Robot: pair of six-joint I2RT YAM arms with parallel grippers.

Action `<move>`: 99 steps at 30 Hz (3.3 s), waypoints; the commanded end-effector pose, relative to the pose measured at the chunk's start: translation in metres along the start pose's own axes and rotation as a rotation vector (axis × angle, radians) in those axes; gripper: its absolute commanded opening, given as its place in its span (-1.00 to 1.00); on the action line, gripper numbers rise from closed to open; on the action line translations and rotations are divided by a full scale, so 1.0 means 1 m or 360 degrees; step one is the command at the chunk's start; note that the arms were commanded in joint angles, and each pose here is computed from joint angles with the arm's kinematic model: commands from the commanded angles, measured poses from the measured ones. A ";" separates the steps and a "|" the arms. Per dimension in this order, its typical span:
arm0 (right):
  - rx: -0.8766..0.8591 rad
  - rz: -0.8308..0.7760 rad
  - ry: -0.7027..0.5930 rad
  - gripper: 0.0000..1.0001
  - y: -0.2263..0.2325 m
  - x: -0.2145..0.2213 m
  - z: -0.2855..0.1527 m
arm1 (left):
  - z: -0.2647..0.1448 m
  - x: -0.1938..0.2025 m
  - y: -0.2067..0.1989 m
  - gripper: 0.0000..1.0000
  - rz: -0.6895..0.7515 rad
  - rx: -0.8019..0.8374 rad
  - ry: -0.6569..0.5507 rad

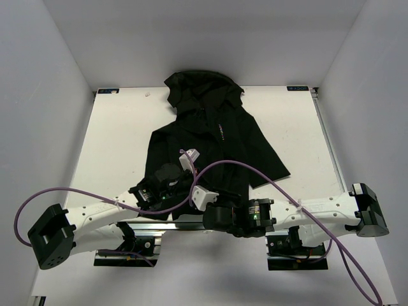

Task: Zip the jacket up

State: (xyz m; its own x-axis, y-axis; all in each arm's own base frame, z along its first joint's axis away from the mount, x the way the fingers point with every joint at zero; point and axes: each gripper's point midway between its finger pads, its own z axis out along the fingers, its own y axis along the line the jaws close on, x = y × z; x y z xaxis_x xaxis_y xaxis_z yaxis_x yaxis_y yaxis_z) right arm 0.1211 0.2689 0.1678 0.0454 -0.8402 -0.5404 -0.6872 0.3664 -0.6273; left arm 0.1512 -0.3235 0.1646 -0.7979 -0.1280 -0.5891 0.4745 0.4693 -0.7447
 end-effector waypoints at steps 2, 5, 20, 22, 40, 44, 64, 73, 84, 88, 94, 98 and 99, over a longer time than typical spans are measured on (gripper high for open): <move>0.0054 0.0054 -0.0001 -0.24 -0.005 -0.003 0.005 | -0.008 -0.008 -0.023 -1.00 0.0042 0.0130 -0.0024; -0.0017 0.0094 -0.0018 -0.46 -0.001 -0.004 0.005 | -0.008 -0.007 -0.022 -1.00 0.0044 0.0117 -0.0017; -0.0197 0.0025 0.0021 0.29 0.021 0.001 0.007 | -0.008 -0.008 -0.025 -1.00 0.0059 0.0122 -0.0002; -0.0062 0.0044 0.0040 0.25 0.012 0.000 0.013 | -0.009 -0.008 -0.026 -1.00 0.0064 0.0132 -0.0005; -0.0079 0.0240 -0.0103 -0.75 0.002 -0.020 0.005 | -0.008 -0.003 -0.021 -1.00 0.0079 0.0110 0.0032; -0.0074 0.0270 -0.0083 -1.00 -0.001 -0.017 0.007 | -0.009 -0.002 -0.023 -1.00 0.0090 0.0126 0.0043; 0.0407 0.0742 -0.0150 -1.00 -0.086 -0.018 0.045 | -0.021 0.039 0.013 -1.00 -0.0038 -0.0112 0.0299; -0.0285 0.0758 -0.0155 -1.00 -0.018 -0.023 0.032 | -0.021 0.018 0.015 0.05 0.0017 -0.0223 0.0202; -0.0527 0.0953 -0.0211 -1.00 -0.036 -0.047 0.005 | -0.054 -0.042 -0.002 0.96 0.0585 -0.0304 -0.0081; -0.0623 0.1068 -0.0247 -1.00 -0.056 -0.058 0.001 | -0.043 -0.043 -0.016 0.96 0.0876 -0.0228 -0.0032; -0.0659 0.1133 -0.0158 -1.00 -0.071 -0.056 0.003 | -0.025 -0.047 -0.005 0.67 0.1169 -0.0623 0.0041; -0.0700 0.1165 -0.0159 -1.00 -0.074 -0.058 0.001 | -0.020 -0.052 -0.002 0.45 0.1270 -0.0811 -0.0007; -0.0692 0.1176 -0.0155 -1.00 -0.076 -0.058 0.001 | -0.019 -0.054 -0.001 0.40 0.1274 -0.0844 -0.0017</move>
State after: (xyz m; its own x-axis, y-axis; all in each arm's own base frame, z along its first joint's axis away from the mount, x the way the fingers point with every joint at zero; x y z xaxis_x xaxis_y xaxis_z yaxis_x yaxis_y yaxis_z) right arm 0.1745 0.2765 0.2175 -0.4876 -0.4550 -0.7451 -0.7592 0.6424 0.1045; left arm 0.1707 -0.3202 0.2014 -0.3554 0.3270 -0.8757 0.7217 0.6913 -0.0347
